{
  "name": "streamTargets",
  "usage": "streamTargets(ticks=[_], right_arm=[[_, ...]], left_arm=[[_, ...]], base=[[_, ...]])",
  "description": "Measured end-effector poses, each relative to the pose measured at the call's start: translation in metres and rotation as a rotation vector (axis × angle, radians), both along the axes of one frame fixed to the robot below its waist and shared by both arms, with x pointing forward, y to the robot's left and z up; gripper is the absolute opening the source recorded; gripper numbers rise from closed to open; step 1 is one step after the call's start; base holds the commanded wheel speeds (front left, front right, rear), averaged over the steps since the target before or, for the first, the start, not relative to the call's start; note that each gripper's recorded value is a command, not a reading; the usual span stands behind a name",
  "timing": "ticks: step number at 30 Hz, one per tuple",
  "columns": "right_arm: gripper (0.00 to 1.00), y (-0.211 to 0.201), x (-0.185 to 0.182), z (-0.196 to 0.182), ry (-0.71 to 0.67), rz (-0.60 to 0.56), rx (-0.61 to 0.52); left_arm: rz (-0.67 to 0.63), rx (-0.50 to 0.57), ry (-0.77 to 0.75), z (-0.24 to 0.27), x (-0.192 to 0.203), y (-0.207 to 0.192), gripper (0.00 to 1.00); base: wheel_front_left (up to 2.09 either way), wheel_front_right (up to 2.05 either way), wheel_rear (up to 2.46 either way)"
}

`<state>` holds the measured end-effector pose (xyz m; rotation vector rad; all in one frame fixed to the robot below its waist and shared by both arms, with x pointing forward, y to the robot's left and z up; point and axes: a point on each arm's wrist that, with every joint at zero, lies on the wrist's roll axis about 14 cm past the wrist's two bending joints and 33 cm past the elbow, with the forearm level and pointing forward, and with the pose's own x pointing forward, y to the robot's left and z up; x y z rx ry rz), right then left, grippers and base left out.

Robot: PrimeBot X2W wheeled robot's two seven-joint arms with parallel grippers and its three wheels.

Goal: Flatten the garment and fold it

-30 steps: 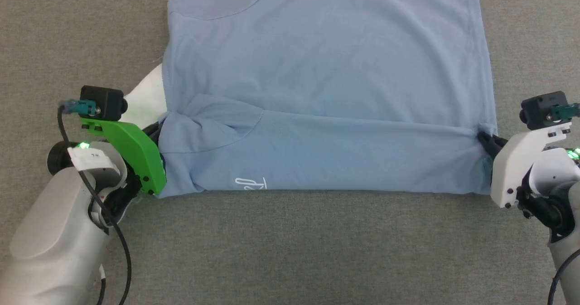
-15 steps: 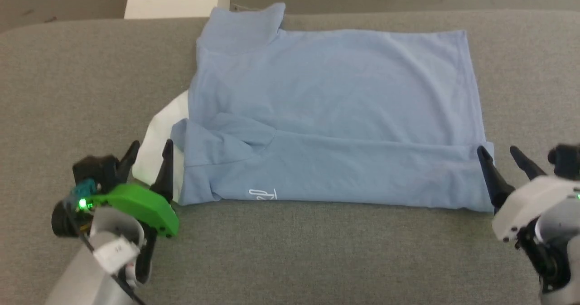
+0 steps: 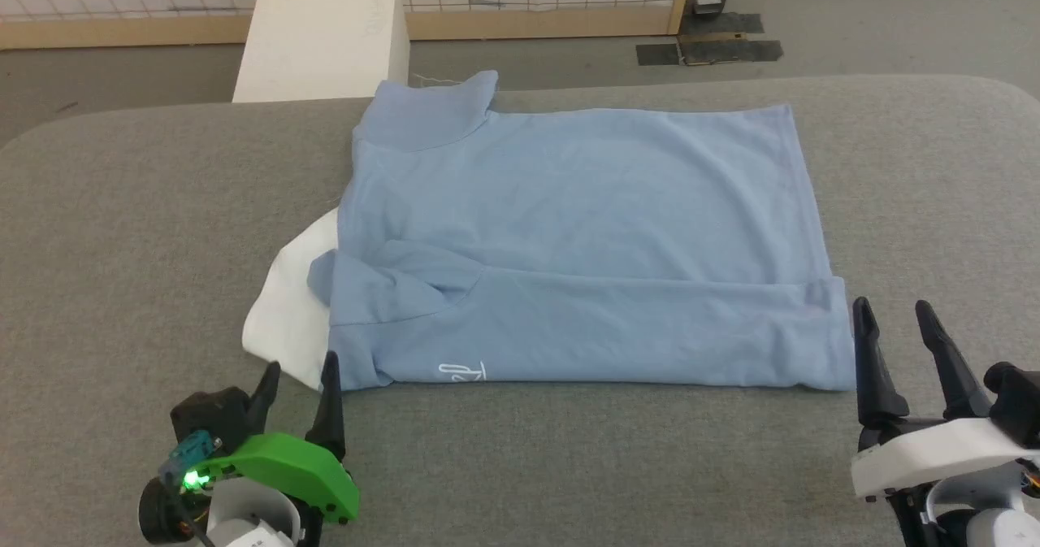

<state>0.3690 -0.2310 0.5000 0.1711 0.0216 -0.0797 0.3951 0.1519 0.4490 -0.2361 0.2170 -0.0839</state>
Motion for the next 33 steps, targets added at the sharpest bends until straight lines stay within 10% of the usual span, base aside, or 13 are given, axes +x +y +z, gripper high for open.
streamTargets(ticks=[19, 20, 21, 22, 33], right_arm=[[1.0, -0.001, -0.013, -0.013, 0.028, -0.023, 0.012], [1.0, -0.001, -0.013, -0.013, 0.03, -0.024, 0.012], [1.0, -0.001, -0.014, -0.014, 0.032, -0.025, 0.013], [1.0, -0.002, -0.014, -0.014, 0.034, -0.027, 0.013], [1.0, -0.012, -0.003, -0.026, 0.117, -0.04, -0.018]], left_arm=[[0.076, -0.002, 0.493, -0.073, 0.016, 0.0, 1.0], [0.071, -0.009, 0.51, -0.075, 0.015, -0.002, 0.85], [0.063, -0.013, 0.522, -0.075, 0.016, -0.003, 0.29], [0.048, -0.016, 0.528, -0.074, 0.016, -0.005, 0.0], [0.011, -0.044, 0.497, -0.066, 0.013, -0.011, 0.0]], base=[[0.0, 0.0, 0.0], [0.0, 0.0, 0.0], [0.0, 0.0, 0.0], [0.0, 0.0, 0.0], [0.0, 0.0, 0.0]])
